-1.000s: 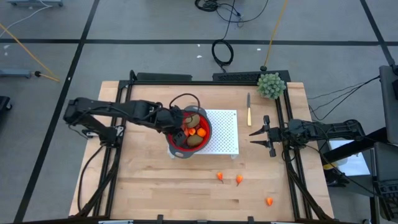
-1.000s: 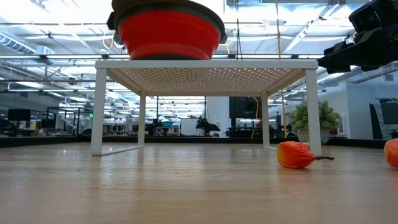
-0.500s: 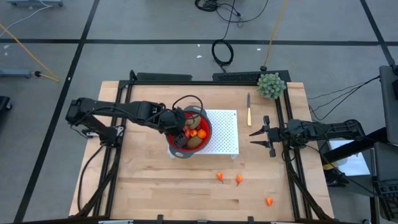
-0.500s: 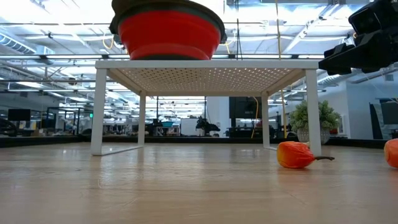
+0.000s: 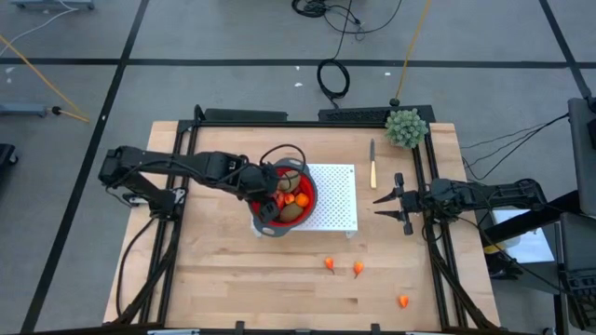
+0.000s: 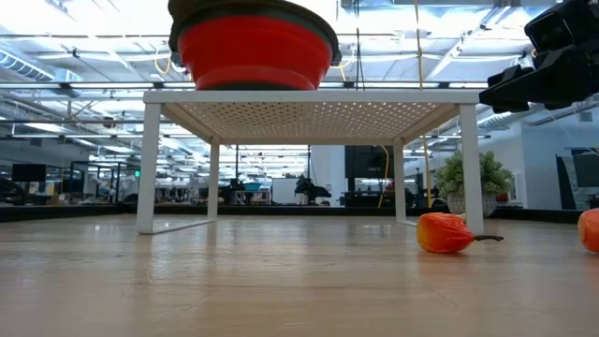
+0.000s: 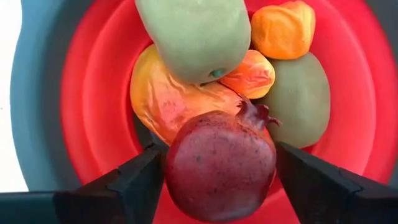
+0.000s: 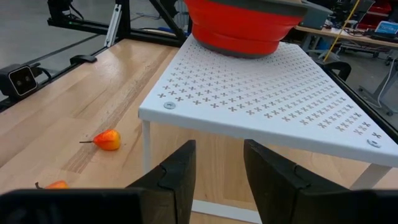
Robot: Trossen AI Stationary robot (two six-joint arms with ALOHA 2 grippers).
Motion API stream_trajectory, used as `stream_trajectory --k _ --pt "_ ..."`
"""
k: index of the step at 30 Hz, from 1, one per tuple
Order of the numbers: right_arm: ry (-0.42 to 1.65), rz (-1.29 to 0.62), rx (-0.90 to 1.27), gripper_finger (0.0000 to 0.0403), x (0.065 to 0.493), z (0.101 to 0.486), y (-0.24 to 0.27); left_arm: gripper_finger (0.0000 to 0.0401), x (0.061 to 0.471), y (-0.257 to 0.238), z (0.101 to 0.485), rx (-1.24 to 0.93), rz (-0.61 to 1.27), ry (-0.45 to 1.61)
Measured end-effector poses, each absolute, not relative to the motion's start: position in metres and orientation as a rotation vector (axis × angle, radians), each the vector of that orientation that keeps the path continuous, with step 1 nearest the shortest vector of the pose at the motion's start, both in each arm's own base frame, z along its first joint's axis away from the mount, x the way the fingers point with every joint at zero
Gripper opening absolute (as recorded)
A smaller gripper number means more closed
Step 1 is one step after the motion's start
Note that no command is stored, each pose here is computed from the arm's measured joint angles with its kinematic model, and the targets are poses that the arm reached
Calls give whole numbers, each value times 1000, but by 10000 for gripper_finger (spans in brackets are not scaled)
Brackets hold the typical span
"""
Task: Pick & Place Fruit
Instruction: Put the pomegranate into the strainer bowl on the shelf, then put the middle peach into the strainer bowl on the shelf
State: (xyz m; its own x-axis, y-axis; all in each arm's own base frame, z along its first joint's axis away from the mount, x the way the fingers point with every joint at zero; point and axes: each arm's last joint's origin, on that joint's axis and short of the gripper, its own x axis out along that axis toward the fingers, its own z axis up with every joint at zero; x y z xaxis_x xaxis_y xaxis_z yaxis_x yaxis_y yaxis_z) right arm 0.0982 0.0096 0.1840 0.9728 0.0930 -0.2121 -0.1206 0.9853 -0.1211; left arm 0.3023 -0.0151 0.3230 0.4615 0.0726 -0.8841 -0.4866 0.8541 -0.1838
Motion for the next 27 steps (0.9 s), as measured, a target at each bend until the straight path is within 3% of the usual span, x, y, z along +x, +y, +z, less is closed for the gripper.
stream_trajectory --k 9,27 --pt "207 108 -134 130 98 184 10 324 292 -8 336 -552 305 1022" --pt "207 110 -133 130 98 184 10 264 268 -4 367 -480 381 826"
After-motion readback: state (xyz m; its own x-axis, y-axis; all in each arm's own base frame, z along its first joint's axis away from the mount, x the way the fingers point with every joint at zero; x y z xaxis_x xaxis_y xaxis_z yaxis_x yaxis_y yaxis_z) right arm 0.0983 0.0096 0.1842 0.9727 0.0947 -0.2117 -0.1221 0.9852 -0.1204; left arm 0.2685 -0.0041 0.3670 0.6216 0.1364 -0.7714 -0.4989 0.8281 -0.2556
